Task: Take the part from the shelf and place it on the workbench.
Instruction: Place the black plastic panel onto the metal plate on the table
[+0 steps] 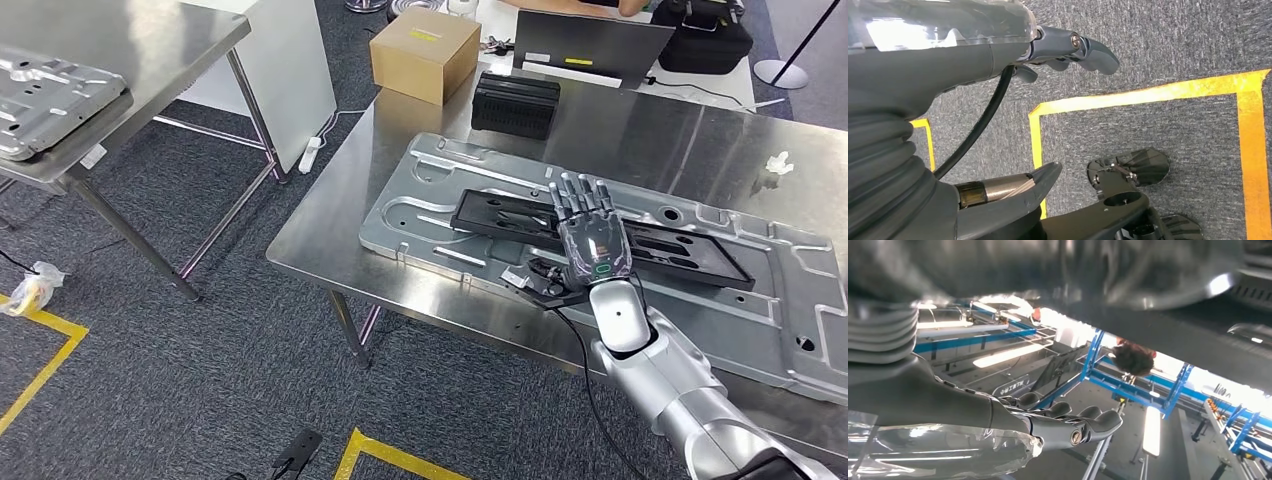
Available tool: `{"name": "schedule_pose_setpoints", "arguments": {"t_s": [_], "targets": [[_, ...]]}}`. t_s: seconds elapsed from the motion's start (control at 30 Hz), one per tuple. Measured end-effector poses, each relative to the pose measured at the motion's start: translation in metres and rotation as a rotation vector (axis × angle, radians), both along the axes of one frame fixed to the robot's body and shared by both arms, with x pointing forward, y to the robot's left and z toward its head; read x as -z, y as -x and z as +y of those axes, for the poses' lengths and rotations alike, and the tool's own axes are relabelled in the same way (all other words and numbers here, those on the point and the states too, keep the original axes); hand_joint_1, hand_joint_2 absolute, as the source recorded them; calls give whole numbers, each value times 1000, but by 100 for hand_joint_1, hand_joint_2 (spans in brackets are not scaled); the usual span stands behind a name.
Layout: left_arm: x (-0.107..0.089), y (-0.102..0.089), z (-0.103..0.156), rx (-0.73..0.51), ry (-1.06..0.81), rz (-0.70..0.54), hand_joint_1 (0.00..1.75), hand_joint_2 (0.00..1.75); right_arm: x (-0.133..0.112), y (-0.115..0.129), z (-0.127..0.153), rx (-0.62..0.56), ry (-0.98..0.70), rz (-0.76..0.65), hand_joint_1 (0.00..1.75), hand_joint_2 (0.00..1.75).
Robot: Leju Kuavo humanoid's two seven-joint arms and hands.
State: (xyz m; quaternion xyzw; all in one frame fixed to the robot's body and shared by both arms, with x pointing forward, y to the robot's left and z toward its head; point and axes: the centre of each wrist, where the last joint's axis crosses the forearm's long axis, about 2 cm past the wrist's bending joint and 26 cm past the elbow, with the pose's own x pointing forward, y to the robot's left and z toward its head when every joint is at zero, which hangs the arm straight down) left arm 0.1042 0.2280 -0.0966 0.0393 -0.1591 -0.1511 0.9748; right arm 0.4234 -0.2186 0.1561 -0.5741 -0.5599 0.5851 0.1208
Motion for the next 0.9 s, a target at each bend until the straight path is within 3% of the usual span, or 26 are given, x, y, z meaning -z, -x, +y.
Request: {"name": "schedule_pose_setpoints", "arguments": {"t_s": [0.1, 0.23, 0.3, 0.37, 0.43, 0.5, 0.9], "targets": [[0, 1, 0, -1, 0, 2, 0, 175, 1, 1, 1, -4, 1, 5, 0, 0], [0, 1, 1, -1, 2, 3, 0, 175, 2, 1, 0, -10, 12, 14, 0, 175], [1, 2, 1, -1, 3, 4, 0, 175, 0, -1, -3, 2, 9, 4, 0, 175], [1, 3, 1, -3, 2, 5, 0, 175, -5, -4, -9, 19, -3, -21, 0, 87], [1, 4, 2, -3, 2, 6, 0, 87, -14, -9, -15, 29, -15, -43, 0, 0], [1, 5, 2, -3, 2, 5, 0, 0, -20, -12, -20, 33, -21, -54, 0, 0], [2, 5, 5, 2, 17, -4, 0, 0, -20, -12, -24, 36, -28, -58, 0, 0]]}}
